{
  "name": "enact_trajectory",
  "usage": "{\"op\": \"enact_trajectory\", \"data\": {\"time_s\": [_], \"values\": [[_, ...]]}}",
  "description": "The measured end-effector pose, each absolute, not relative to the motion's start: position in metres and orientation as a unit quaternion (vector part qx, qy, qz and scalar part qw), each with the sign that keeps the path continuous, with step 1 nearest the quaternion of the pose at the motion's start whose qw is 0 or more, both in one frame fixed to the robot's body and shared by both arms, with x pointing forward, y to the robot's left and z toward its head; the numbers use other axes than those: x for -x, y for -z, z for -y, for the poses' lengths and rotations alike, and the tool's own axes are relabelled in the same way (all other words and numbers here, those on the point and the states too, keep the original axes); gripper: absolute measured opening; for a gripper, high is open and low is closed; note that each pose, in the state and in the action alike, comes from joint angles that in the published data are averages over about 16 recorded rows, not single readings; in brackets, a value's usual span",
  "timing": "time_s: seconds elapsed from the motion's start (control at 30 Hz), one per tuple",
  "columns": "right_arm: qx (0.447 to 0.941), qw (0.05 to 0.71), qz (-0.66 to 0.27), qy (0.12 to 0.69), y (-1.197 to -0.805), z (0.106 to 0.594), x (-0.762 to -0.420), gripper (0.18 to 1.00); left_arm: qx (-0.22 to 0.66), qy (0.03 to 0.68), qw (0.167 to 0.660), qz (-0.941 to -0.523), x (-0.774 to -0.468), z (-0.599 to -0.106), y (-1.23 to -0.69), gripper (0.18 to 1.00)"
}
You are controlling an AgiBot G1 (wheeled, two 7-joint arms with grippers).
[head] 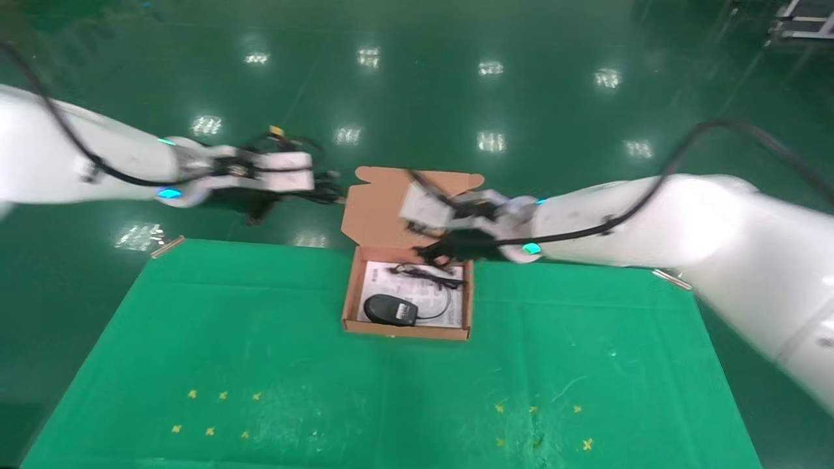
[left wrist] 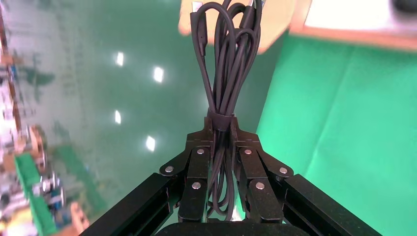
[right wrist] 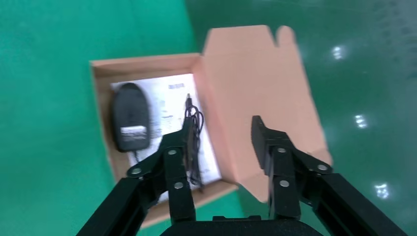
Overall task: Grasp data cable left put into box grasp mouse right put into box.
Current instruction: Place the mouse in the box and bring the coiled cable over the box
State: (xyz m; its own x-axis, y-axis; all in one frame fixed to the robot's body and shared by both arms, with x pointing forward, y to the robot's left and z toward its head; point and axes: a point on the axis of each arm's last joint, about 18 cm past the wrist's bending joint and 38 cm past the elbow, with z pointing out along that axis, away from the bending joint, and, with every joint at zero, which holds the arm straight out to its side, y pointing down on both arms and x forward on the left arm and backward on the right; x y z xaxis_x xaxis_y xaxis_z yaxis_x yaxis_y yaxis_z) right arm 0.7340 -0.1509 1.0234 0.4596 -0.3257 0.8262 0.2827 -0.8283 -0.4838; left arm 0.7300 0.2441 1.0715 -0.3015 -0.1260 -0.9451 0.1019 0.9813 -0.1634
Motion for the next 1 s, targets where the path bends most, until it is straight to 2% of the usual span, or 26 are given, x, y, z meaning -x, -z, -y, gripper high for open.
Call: {"op": "enact_trajectory", "data": {"time_s": [0.3,0.6,0.8,1.0], "values": [[0.788,0.282,-0.037,0.547,-1.047,0.204,-0.723,0.599,-0.043,0.136,0.577,-0.804,-0.758,-0.197,-1.023,0.238],[0.782,0.266,-0.053,0.561,-1.057,0.243,-0.704,0.806,-0.086,0.159,0.561,-0.808,-0.769,-0.164,-0.977,0.238],[0.781,0.261,-0.059,0.564,-1.057,0.255,-0.692,0.906,-0.110,0.171,0.549,-0.811,-0.768,-0.152,-0.954,0.238],[0.781,0.257,-0.062,0.566,-1.057,0.259,-0.686,0.966,-0.123,0.179,0.536,-0.816,-0.765,-0.144,-0.939,0.238]]}}
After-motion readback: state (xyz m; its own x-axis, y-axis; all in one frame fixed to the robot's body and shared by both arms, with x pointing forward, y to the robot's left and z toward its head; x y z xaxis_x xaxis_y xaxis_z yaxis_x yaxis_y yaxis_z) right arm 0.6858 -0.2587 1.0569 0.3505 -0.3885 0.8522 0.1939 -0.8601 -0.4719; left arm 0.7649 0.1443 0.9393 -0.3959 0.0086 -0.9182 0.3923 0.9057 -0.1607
